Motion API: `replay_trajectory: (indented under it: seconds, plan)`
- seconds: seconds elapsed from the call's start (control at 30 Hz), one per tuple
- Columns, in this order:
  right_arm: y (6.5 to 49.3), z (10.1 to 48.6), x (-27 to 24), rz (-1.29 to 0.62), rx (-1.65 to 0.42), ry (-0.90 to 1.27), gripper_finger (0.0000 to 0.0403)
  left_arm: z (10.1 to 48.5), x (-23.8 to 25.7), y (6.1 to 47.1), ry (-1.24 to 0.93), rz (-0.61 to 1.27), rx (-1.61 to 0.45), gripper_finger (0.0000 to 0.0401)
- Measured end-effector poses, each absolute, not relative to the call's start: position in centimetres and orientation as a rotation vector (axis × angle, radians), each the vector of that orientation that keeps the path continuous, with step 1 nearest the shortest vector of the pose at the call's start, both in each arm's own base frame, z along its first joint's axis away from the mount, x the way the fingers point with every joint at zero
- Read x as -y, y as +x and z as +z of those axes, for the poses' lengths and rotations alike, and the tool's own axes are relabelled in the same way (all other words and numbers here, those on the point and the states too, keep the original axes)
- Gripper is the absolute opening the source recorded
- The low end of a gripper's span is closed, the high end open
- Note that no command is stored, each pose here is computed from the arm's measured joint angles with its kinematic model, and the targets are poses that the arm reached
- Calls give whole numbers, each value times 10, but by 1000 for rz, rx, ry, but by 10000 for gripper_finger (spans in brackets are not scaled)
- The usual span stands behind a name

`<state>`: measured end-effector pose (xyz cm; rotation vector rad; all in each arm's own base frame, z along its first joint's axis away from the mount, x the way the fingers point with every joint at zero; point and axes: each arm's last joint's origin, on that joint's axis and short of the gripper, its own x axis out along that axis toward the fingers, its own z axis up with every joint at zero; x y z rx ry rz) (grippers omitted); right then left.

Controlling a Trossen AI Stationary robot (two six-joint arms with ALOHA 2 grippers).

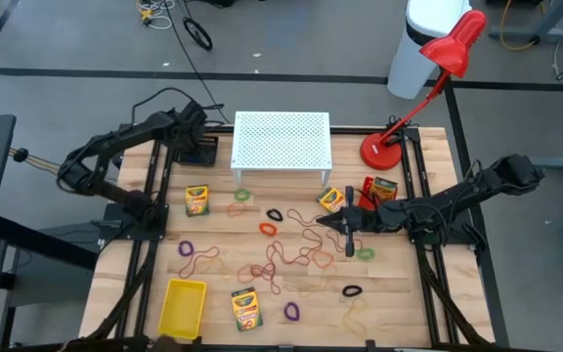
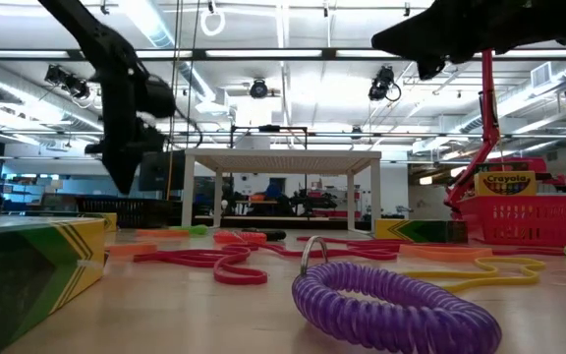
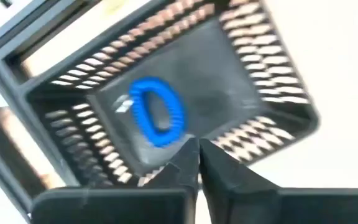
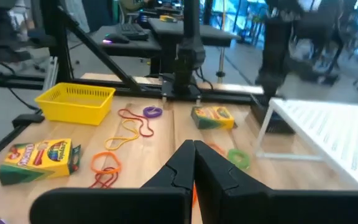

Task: Pick & Place Office Desk Supplies
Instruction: Put the red rubber band into the yellow bin

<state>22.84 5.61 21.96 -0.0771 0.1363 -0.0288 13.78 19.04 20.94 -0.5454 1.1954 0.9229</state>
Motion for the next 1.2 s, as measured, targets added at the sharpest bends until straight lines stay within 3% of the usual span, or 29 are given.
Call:
replay_trajectory:
  seconds: [0.2,0.53,1.0,1.2]
  plan:
    - [231,212,-41,20,-222,50,5,244,-134,171,-401,718,-1016,7]
    - [231,209,-39,15,-248,42,3,272,-36,229,-141,440,-689,8]
    - [238,205,-41,9,-223,26,5,252,31,280,6,225,-555,7]
    - [240,205,-39,-58,-199,27,5,236,50,308,47,40,-463,7]
